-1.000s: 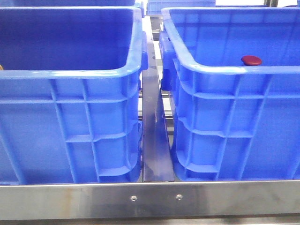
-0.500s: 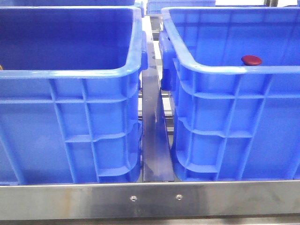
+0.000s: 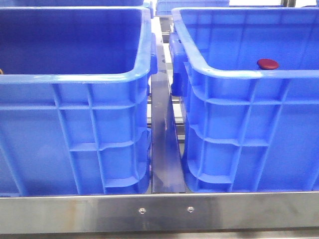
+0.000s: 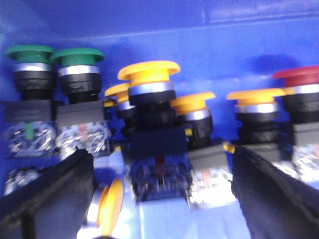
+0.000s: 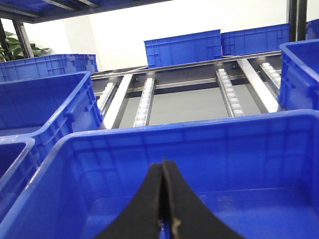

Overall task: Pick red and yellow buttons and place in box
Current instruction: 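Grasp the yellow-capped button with the left gripper and lift it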

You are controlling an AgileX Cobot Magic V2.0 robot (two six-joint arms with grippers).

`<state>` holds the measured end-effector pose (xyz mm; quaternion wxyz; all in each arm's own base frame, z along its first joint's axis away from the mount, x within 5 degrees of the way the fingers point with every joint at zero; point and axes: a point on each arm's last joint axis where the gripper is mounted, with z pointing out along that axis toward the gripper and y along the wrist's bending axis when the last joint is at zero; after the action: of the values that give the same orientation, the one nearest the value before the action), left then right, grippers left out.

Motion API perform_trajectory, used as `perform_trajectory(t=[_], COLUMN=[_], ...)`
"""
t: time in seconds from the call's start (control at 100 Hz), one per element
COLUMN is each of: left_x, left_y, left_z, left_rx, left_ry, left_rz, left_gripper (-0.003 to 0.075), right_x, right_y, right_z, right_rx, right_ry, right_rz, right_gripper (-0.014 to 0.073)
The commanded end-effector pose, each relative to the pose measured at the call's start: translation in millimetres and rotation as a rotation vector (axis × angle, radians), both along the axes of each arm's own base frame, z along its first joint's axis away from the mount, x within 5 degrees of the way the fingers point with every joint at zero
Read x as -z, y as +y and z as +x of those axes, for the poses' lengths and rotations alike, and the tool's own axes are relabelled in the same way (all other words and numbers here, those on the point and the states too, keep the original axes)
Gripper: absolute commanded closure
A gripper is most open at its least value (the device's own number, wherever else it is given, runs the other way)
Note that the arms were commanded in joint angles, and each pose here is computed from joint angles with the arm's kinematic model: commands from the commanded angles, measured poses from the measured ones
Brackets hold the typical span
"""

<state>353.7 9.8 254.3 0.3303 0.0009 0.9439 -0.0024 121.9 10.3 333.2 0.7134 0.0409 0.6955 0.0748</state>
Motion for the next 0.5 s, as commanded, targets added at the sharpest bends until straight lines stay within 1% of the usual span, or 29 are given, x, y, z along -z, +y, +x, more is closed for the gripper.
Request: perform_trajectory(t=[0.0, 0.13, 0.2, 0.27, 0.49], left_x=[-20.0, -15.1, -15.5, -16.3, -16.0], left_y=[1.3, 1.4, 1.4, 1.5, 1.7], left_z=[6.0, 8.9, 9.3, 10.1, 12.1], left_rx=[-0.015, -0.016, -0.016, -0.017, -0.018], left_ry=[-0.112, -0.106, -0.113, -0.126, -0.142], left_rz=[-0.005, -0.005, -0.004, -0.004, -0.003], left_gripper=[0.0185, 0.0188, 0.0206, 0.0245, 0.0416], right_x=[-9.1, -9.1, -9.1, -9.1, -9.1], right_y=[-1.0, -1.0, -1.0, -1.0, -1.0], right_z=[-1.1, -1.1, -1.1, -1.1, -1.1], right_rx=[0.007, 0.007, 0.007, 0.007, 0.007], right_ry=[-0.029, -0.029, -0.029, -0.029, -0.029], right_rz=[-0.012, -0.012, -0.012, -0.012, -0.012], right_gripper=[0.0681, 0.0681, 0.0681, 0.0681, 0.0681])
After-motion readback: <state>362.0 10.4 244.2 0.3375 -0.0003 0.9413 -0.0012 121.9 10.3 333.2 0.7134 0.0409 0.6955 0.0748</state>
